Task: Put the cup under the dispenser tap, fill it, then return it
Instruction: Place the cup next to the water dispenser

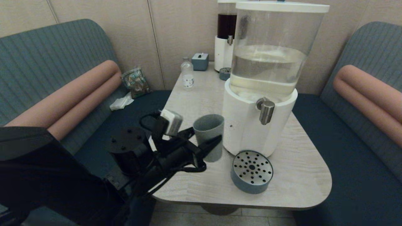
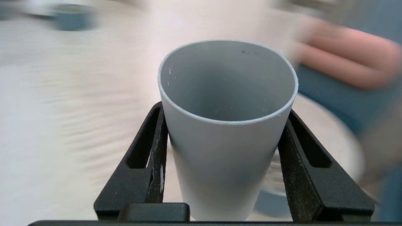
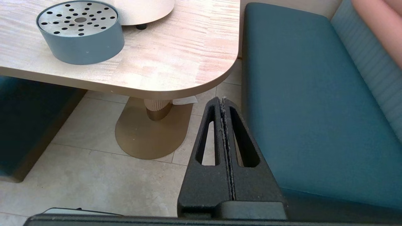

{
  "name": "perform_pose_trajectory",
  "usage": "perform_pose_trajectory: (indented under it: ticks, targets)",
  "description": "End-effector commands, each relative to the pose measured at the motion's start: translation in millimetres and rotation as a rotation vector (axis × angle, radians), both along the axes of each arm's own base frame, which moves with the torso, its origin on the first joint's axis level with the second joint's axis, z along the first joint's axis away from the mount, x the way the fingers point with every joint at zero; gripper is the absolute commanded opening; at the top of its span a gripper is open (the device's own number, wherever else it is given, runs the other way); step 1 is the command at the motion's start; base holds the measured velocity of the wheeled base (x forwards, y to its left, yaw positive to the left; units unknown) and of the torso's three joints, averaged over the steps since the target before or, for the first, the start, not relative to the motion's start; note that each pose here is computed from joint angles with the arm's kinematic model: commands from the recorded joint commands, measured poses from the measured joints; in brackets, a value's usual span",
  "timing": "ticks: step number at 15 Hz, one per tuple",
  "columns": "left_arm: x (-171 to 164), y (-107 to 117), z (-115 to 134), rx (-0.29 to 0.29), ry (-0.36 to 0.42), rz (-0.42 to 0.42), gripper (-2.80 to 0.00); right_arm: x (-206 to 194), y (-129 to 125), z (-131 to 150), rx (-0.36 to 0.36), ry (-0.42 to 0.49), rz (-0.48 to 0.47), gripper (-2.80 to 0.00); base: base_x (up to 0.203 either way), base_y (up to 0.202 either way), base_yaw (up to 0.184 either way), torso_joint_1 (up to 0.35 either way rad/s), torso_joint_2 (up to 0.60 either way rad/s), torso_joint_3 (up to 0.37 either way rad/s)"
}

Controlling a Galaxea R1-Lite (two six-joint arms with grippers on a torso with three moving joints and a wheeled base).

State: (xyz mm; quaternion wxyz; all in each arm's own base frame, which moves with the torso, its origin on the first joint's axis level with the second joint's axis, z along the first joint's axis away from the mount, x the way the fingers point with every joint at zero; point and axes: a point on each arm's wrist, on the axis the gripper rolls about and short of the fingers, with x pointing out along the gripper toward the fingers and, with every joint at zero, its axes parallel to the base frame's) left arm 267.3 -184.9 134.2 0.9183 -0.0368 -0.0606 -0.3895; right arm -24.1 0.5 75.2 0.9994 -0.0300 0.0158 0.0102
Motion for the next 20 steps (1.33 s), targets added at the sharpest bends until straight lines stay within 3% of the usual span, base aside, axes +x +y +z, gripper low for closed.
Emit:
perform_pose_trajectory:
  ticks: [1, 8, 12, 14, 15, 20]
  targets:
    - [15, 23, 4, -0.013, -0.014, 0.083, -2.8, 0, 0, 0, -0.001, 0.0, -0.001, -2.8, 0.0, 0.0, 0.0, 0.0, 0.0, 0.0]
    - [117, 56, -56, -0.004, 0.018, 0.331, -2.8, 0, 0, 0, -0.001, 0.0, 0.001, -2.8, 0.0, 0.0, 0.0, 0.0, 0.0, 0.0]
    - [152, 66, -94, 0.024, 0.015, 0.398, -2.8, 0, 0, 0, -0.001, 0.0, 0.001, -2.8, 0.0, 0.0, 0.0, 0.0, 0.0, 0.0]
    - [157, 68, -99, 0.032, 0.011, 0.408, -2.8, 0, 0, 0, -0.001, 0.0, 0.001, -2.8, 0.0, 0.0, 0.0, 0.0, 0.0, 0.0]
    - [157, 68, -97, 0.028, 0.009, 0.409, 0.0, 0, 0, 0, -0.001, 0.0, 0.001, -2.8, 0.0, 0.0, 0.0, 0.0, 0.0, 0.0]
    - [145, 68, -71, 0.014, -0.024, 0.403, 0.0, 0, 0, 0, -0.001, 0.0, 0.001, -2.8, 0.0, 0.0, 0.0, 0.0, 0.0, 0.0]
